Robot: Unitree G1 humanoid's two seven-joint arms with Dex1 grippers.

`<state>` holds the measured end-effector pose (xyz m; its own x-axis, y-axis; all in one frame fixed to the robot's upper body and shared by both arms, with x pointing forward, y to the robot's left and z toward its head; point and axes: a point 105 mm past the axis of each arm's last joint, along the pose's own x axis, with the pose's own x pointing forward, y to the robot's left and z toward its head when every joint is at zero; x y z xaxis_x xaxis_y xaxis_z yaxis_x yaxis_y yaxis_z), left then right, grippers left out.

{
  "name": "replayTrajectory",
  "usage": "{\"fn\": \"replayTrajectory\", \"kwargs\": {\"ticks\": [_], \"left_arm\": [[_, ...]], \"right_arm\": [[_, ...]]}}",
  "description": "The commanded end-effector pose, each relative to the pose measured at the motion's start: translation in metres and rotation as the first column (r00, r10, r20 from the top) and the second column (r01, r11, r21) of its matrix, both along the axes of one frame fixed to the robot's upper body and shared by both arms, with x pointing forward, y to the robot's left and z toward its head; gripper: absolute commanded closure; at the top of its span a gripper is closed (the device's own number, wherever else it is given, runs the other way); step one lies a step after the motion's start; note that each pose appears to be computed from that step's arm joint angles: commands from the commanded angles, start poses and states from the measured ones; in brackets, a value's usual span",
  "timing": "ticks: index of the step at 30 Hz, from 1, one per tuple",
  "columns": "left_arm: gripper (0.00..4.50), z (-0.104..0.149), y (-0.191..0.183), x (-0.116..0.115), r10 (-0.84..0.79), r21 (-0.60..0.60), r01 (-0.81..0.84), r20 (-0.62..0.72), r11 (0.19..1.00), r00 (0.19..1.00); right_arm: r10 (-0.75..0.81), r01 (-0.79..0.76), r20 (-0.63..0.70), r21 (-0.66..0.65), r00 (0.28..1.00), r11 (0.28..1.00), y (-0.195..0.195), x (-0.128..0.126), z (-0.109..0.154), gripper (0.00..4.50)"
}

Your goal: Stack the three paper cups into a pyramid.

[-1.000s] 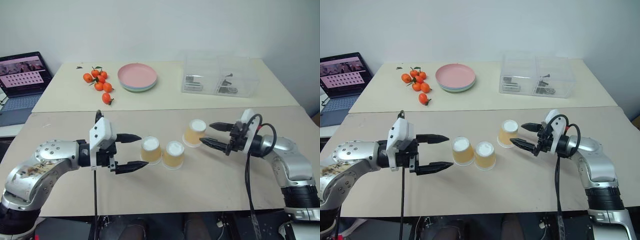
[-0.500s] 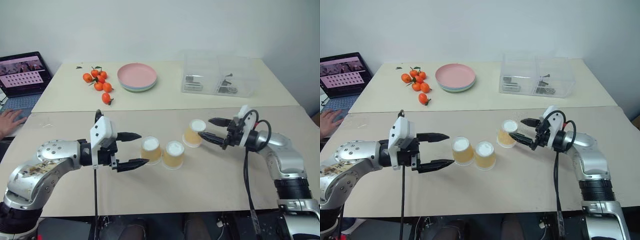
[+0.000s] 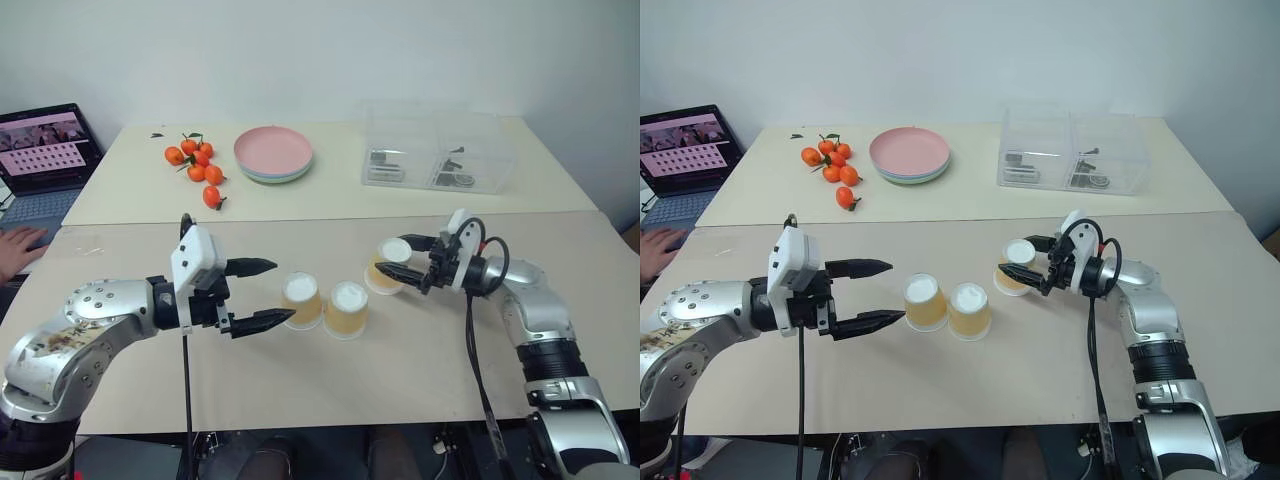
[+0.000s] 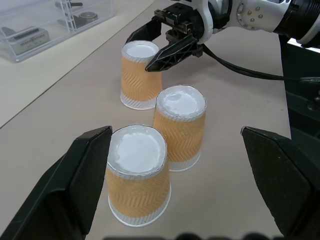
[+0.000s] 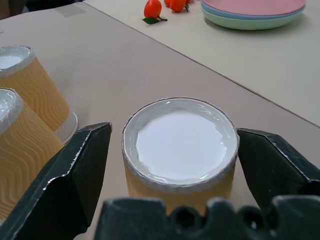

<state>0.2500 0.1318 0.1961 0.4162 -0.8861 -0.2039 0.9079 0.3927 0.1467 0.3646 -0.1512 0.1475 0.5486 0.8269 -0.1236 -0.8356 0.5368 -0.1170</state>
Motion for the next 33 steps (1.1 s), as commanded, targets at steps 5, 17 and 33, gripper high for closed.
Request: {"fn": "replayTrajectory", "kwargs": {"ticks": [5,17,33], "left_arm": [[0.0,0.004,0.013,0.0,0.064,-0.013,-0.064,0.009,0.998,0.998],[0.0,-0.023,0.038,0.004,0.165,-0.016,-0.166,-0.074,0.986,0.984],[0.0,-0.029,0.015,0.016,0.114,-0.061,-0.116,-0.034,0.991,0.993]], "right_arm": [[-0.008,0.007,0.062,0.014,0.998,1.0,0.001,0.01,0.018,1.38],[0.212,-0.224,0.143,0.081,0.967,0.971,0.019,-0.016,0.104,1.38],[0.588,-0.589,0.031,0.041,0.808,0.807,0.102,-0.076,0.137,1.38]]}}
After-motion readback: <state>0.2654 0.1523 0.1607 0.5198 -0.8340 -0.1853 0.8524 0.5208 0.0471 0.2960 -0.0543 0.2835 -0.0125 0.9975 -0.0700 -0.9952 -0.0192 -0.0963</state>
